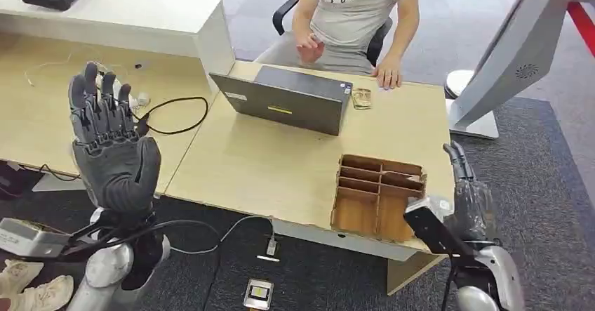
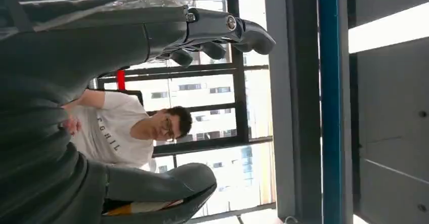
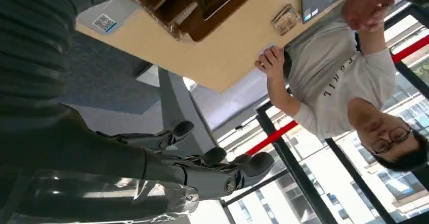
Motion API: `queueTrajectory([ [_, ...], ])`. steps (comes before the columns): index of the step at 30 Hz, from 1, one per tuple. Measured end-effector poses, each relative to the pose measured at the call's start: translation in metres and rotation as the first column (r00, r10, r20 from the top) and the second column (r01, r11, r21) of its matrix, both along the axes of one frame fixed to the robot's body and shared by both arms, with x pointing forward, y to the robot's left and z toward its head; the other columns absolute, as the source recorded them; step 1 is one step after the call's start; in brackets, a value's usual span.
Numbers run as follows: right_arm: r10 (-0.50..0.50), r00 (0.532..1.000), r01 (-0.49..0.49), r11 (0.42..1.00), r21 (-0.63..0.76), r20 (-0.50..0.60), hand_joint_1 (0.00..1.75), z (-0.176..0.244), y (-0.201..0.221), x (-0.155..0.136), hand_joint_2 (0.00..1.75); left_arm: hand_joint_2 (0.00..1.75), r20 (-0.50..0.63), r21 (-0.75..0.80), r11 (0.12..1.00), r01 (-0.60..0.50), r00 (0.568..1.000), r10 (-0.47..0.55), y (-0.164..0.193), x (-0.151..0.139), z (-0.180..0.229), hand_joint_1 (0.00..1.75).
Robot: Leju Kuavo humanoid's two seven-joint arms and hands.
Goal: Pass the card to the sensor for recognition and then transmit it.
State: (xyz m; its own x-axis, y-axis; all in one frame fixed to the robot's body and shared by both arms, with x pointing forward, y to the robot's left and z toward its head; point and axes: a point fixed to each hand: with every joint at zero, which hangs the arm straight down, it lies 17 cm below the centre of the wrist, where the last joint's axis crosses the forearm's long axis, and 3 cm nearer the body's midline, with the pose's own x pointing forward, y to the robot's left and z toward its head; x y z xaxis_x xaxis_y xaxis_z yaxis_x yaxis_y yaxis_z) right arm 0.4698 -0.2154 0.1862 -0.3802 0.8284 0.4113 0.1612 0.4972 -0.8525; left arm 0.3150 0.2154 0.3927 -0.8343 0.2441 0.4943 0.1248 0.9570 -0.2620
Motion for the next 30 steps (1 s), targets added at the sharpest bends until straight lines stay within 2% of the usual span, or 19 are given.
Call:
queueTrajectory([
  [8,0.064,0.998,-0.064,0.998,0.012,-0.018,0.0,-0.003,0.029,-0.005,1.75,1.75,-0.003,-0.004,1.0,0.002,1.0,-0.002,0.001,-0.003,0.001,0.0],
  [30,0.153,0.987,-0.151,0.987,0.047,-0.041,0.0,-0.01,0.072,-0.005,1.75,1.75,0.009,0.0,1.0,0.023,1.0,-0.023,-0.002,-0.003,0.006,0.0],
])
